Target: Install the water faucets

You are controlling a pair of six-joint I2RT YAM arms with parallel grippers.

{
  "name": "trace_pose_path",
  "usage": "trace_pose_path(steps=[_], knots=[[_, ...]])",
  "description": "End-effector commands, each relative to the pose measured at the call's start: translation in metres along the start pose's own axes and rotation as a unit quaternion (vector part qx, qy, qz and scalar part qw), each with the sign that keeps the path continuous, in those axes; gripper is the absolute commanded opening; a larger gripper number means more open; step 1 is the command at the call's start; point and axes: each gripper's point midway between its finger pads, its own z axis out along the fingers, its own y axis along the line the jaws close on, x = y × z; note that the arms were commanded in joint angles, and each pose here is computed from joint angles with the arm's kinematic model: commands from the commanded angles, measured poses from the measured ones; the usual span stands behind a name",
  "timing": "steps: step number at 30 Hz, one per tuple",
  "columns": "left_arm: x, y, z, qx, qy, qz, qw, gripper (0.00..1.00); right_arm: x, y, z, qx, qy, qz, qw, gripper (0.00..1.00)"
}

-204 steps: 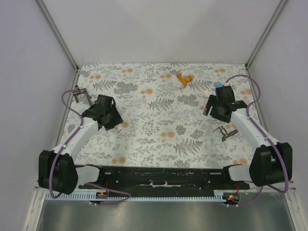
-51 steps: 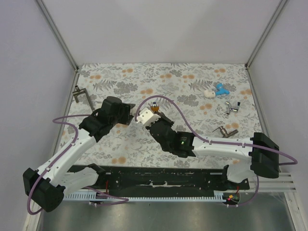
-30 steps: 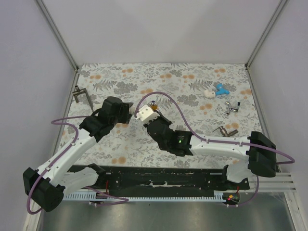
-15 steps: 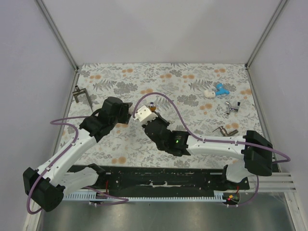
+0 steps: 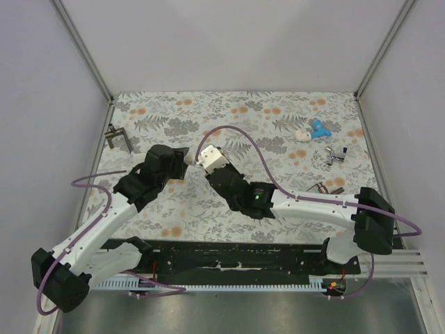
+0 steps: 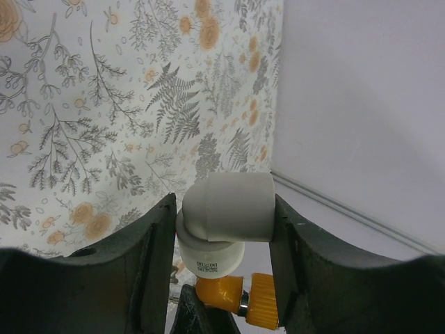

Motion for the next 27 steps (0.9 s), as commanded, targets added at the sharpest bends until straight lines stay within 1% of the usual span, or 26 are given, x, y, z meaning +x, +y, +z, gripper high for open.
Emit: trace_pose_path(steps=[1, 7, 9, 10, 13, 16, 19, 22, 24, 27], knots=[[0.012, -0.04, -0.017, 0.111, 0.032, -0.025, 0.993, 0.02, -0.039, 0.009, -0.006, -0.075, -0.02, 0.116, 0.99, 0.0], [0.011, -0.056, -0.028, 0.195, 0.029, -0.017, 0.98, 0.02, -0.04, 0.015, -0.001, -0.134, 0.012, 0.185, 0.974, 0.0], [0.012, -0.054, -0.03, 0.216, 0.03, 0.002, 0.976, 0.02, -0.041, 0.016, 0.0, -0.154, 0.018, 0.2, 0.968, 0.0], [0.012, -0.062, -0.035, 0.236, 0.031, 0.008, 0.971, 0.02, -0.042, 0.016, -0.001, -0.161, 0.019, 0.201, 0.966, 0.0], [0.007, -0.058, -0.037, 0.239, 0.009, 0.068, 0.969, 0.02, -0.045, 0.01, -0.002, -0.16, 0.02, 0.201, 0.966, 0.0], [0.0, -0.054, -0.036, 0.238, -0.014, 0.102, 0.966, 0.02, -0.047, 0.009, -0.002, -0.158, 0.018, 0.199, 0.967, 0.0], [-0.002, -0.052, -0.034, 0.246, -0.03, 0.148, 0.958, 0.02, -0.051, 0.013, -0.004, -0.175, 0.016, 0.204, 0.963, 0.0], [-0.003, -0.052, -0.036, 0.255, -0.034, 0.16, 0.953, 0.02, -0.056, 0.01, -0.004, -0.175, 0.014, 0.222, 0.959, 0.0], [-0.009, -0.048, -0.035, 0.241, -0.05, 0.172, 0.954, 0.02, -0.058, 0.008, -0.003, -0.173, 0.014, 0.236, 0.956, 0.0], [-0.015, -0.05, -0.035, 0.245, -0.066, 0.171, 0.952, 0.02, -0.064, 0.01, -0.004, -0.193, 0.017, 0.268, 0.944, 0.0]])
